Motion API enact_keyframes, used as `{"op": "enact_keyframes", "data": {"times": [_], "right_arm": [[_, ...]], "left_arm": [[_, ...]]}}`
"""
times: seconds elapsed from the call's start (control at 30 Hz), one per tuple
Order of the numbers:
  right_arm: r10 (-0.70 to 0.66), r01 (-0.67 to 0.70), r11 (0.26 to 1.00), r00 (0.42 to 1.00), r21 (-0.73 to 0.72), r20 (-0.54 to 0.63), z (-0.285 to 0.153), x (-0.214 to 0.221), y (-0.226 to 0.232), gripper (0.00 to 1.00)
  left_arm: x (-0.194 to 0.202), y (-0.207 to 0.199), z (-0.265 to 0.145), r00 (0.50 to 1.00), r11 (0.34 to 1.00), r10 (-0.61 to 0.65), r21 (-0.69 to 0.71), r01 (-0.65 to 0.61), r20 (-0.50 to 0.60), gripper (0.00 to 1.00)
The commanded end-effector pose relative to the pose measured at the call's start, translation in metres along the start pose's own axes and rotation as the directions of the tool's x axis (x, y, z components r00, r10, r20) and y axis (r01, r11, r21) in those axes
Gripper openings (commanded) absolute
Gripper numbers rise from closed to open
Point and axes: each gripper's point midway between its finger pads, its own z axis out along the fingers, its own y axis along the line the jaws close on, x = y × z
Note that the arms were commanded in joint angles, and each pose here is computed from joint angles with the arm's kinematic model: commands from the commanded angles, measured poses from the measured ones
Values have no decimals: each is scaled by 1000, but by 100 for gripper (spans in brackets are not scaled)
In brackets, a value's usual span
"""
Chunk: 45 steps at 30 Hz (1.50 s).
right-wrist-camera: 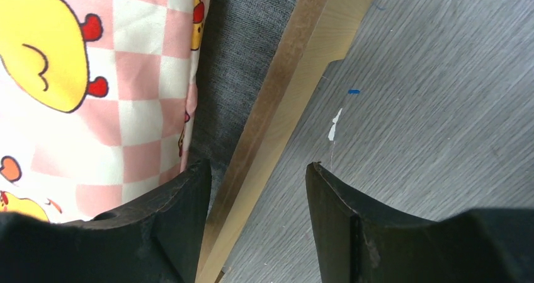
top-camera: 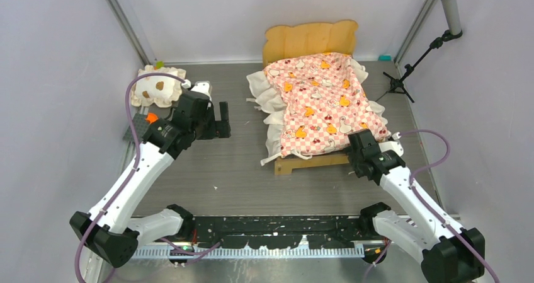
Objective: Set up the pet bed
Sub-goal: Move the bed frame to the center of the board.
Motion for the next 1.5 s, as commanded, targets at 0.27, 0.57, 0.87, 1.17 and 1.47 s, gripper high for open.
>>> {"op": "enact_keyframes", "data": {"times": [0.27, 0.57, 0.87, 1.17, 1.47], "right_arm": [[-46, 46, 999, 999, -2, -9, 15, -1, 14, 49], [-134, 135, 991, 991, 13, -16, 16, -2, 19, 8], [-228, 226, 973, 973, -36, -44, -1, -2, 15, 1], [-218, 208, 966, 974, -153, -53, -1, -7, 90, 1], [-350, 337, 922, 936, -188, -35, 24, -11, 177, 1]], "left_arm": [[-2, 0, -1, 1000, 1000, 8, 2, -8, 8, 100], [2, 6, -8, 1000, 1000, 27, -14, -27, -2, 100], [1, 18, -26, 998, 999, 41, -37, -40, 38, 100], [5, 7, -30, 998, 998, 52, 42, -53, 35, 100], [0, -2, -44, 989, 983, 119, 128, -130, 89, 100]]}}
